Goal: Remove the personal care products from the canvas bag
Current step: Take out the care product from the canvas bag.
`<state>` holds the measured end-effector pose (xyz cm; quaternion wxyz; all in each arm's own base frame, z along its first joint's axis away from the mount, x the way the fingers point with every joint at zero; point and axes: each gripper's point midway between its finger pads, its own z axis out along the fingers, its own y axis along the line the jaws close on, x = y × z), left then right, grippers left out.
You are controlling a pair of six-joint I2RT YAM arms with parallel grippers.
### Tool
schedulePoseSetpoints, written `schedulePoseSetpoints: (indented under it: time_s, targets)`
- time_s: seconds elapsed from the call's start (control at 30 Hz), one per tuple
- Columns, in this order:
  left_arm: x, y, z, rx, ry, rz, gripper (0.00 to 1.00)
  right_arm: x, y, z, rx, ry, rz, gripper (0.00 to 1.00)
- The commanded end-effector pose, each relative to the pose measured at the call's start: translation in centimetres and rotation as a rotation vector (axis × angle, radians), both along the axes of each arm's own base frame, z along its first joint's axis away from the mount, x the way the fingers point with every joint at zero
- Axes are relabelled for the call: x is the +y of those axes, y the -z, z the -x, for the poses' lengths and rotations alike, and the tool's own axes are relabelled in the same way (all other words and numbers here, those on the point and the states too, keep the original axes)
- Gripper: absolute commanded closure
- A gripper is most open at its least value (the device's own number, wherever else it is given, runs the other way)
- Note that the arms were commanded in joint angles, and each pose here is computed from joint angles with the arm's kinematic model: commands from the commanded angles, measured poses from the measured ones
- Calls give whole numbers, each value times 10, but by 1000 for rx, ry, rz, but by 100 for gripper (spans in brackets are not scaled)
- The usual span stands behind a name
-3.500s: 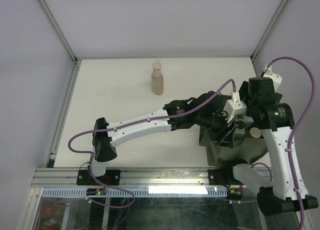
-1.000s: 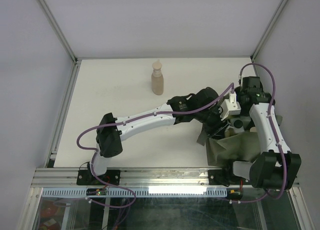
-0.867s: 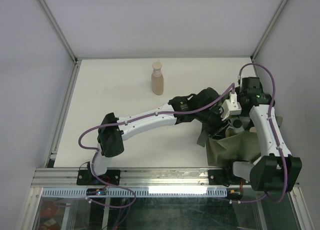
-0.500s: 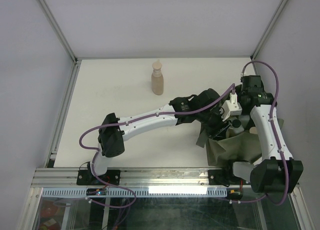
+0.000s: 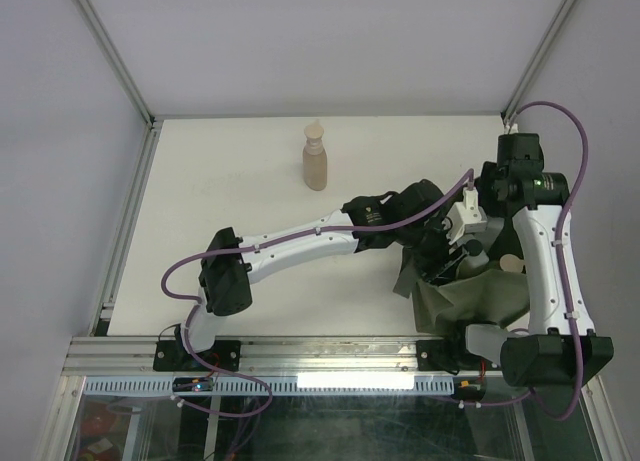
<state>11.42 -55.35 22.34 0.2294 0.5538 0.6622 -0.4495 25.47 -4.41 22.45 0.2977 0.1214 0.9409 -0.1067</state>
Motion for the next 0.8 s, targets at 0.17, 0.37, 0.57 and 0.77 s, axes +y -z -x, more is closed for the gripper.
schedulePoseSetpoints:
  time_s: [0.17, 0.37, 0.57, 0.77]
  targets:
    - [-6, -7, 13, -20, 1, 5, 24, 6, -56, -9, -165, 74, -50, 100]
    - [-2, -24, -4, -83, -89, 24, 1, -1, -75, 2, -193, 154, -46, 100]
    - [4, -59, -22, -90, -165, 82, 1, 5, -88, 13, -204, 160, -86, 100]
    - [14, -89, -34, -106, -249, 126, 1, 13, -97, 19, -220, 155, -139, 100]
